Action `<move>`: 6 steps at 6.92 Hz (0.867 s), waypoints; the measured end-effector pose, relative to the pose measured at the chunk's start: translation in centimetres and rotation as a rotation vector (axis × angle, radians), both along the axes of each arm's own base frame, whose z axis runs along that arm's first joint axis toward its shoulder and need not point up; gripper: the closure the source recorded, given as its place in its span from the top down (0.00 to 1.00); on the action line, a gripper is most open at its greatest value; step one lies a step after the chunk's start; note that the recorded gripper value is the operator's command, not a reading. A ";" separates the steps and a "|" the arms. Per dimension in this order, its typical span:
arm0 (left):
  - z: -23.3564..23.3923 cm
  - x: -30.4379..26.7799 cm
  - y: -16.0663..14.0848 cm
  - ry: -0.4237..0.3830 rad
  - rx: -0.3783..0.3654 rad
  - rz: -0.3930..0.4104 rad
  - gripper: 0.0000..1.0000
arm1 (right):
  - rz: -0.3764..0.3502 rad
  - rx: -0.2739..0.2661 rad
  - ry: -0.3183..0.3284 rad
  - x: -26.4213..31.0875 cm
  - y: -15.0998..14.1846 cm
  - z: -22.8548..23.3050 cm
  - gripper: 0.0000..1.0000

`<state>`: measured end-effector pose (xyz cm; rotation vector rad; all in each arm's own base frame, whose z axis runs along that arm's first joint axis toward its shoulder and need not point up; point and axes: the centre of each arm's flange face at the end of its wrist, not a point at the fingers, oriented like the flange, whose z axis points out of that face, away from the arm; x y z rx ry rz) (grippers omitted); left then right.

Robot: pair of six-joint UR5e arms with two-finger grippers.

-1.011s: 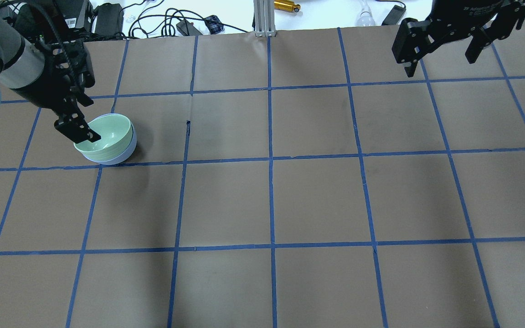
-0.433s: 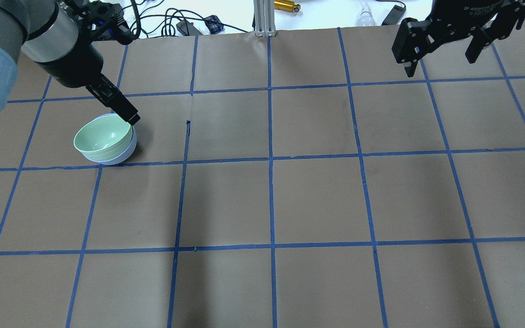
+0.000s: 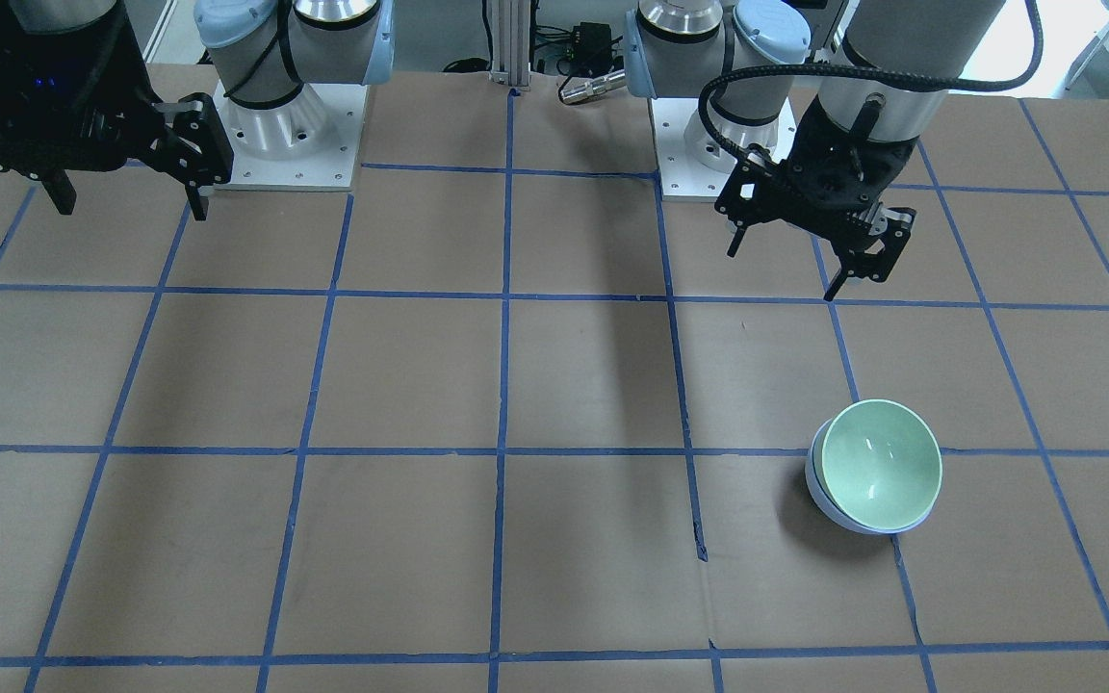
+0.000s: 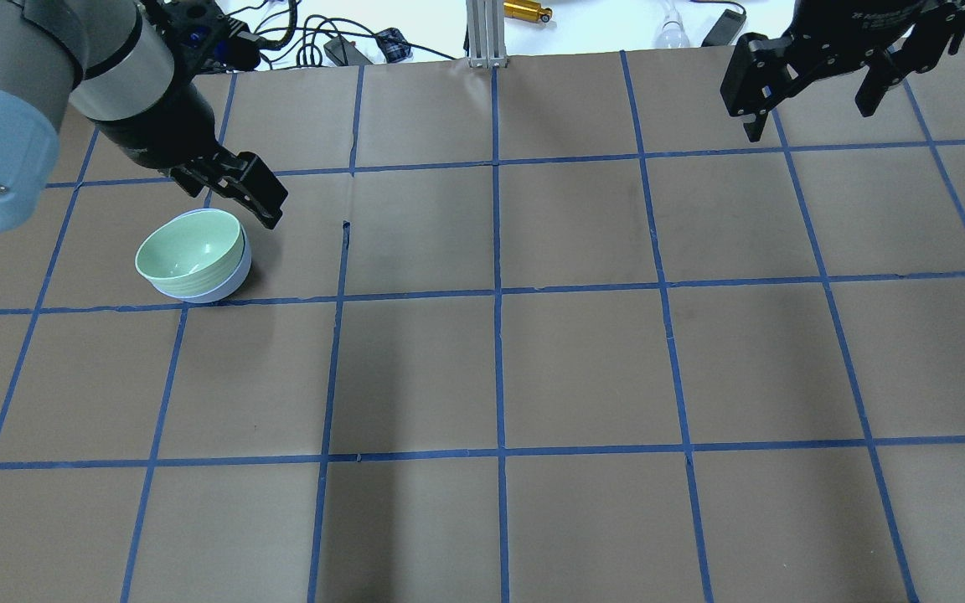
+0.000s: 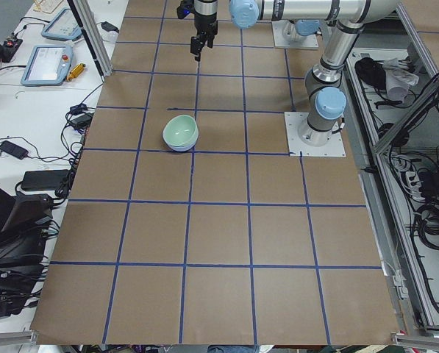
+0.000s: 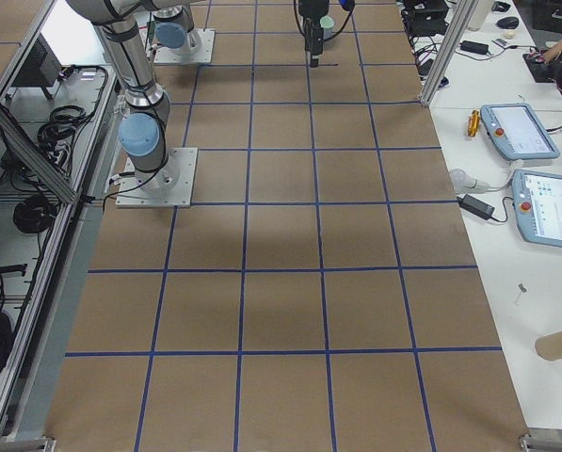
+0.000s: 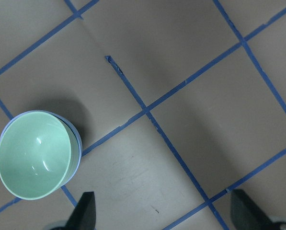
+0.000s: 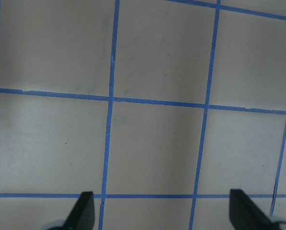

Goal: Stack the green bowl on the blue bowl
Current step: 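Raise the left gripper up and away from the stacked bowls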

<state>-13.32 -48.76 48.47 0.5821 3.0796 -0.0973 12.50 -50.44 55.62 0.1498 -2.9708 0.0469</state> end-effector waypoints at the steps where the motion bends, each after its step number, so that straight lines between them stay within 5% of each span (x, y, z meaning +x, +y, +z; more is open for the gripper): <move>1: 0.0 -0.4 0.4 0.006 0.018 0.103 1.00 | 0.000 0.000 0.000 0.0 0.0 0.0 1.00; 3: 0.0 -0.6 1.1 0.011 0.063 0.239 1.00 | 0.000 0.000 0.000 0.0 0.0 0.0 1.00; 6: 0.4 -0.6 1.7 0.001 0.091 0.272 1.00 | 0.000 0.000 0.000 0.0 0.0 0.0 1.00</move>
